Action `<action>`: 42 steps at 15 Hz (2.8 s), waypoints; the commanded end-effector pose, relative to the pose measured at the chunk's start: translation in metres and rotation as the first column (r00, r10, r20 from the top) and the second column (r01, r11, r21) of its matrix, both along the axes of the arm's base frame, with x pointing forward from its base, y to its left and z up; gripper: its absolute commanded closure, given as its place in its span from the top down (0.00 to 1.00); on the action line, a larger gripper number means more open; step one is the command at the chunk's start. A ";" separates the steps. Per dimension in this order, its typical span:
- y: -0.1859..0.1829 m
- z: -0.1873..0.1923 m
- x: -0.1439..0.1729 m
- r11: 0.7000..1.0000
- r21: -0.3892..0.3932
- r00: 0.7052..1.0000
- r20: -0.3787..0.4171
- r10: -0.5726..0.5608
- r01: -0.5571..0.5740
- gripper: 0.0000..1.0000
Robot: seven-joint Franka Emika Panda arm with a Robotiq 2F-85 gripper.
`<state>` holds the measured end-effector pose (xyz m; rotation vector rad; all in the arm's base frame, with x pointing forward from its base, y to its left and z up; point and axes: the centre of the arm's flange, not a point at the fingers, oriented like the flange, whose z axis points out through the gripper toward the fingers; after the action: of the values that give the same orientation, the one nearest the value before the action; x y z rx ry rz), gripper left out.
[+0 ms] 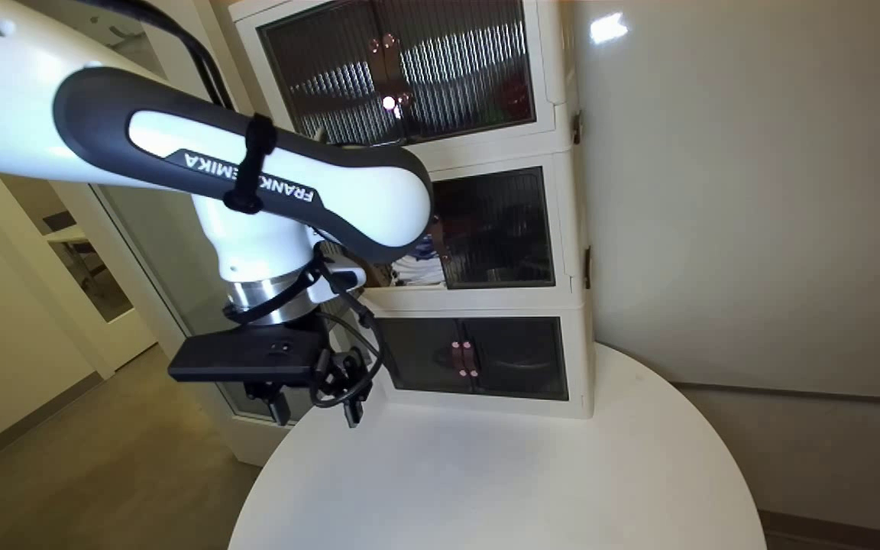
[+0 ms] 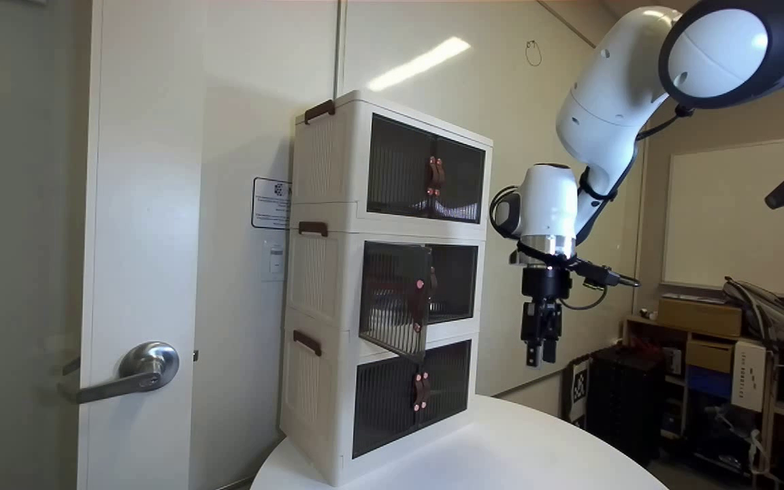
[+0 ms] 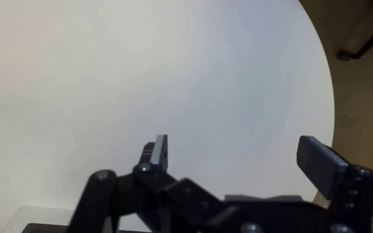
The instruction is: Open the doors of the middle shelf
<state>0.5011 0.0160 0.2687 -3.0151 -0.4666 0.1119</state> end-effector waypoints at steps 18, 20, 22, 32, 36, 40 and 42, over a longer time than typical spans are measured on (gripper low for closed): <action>-0.070 0.055 0.118 0.994 -0.112 0.965 0.260 0.020 0.009 1.00; -0.076 0.066 0.131 0.998 -0.069 0.947 0.322 0.016 0.007 1.00; -0.082 0.075 0.142 1.000 -0.019 0.921 0.389 0.015 -0.008 1.00; -0.112 0.094 0.163 0.982 0.131 0.786 0.618 0.025 -0.133 1.00; -0.121 0.094 0.162 0.963 0.184 0.749 0.662 0.028 -0.198 1.00; -0.126 0.086 0.168 0.940 0.239 0.715 0.699 0.008 -0.244 1.00; -0.126 0.078 0.173 0.932 0.256 0.714 0.700 0.005 -0.257 1.00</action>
<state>0.6574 -0.1057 0.3561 -2.6334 -0.6346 -1.0009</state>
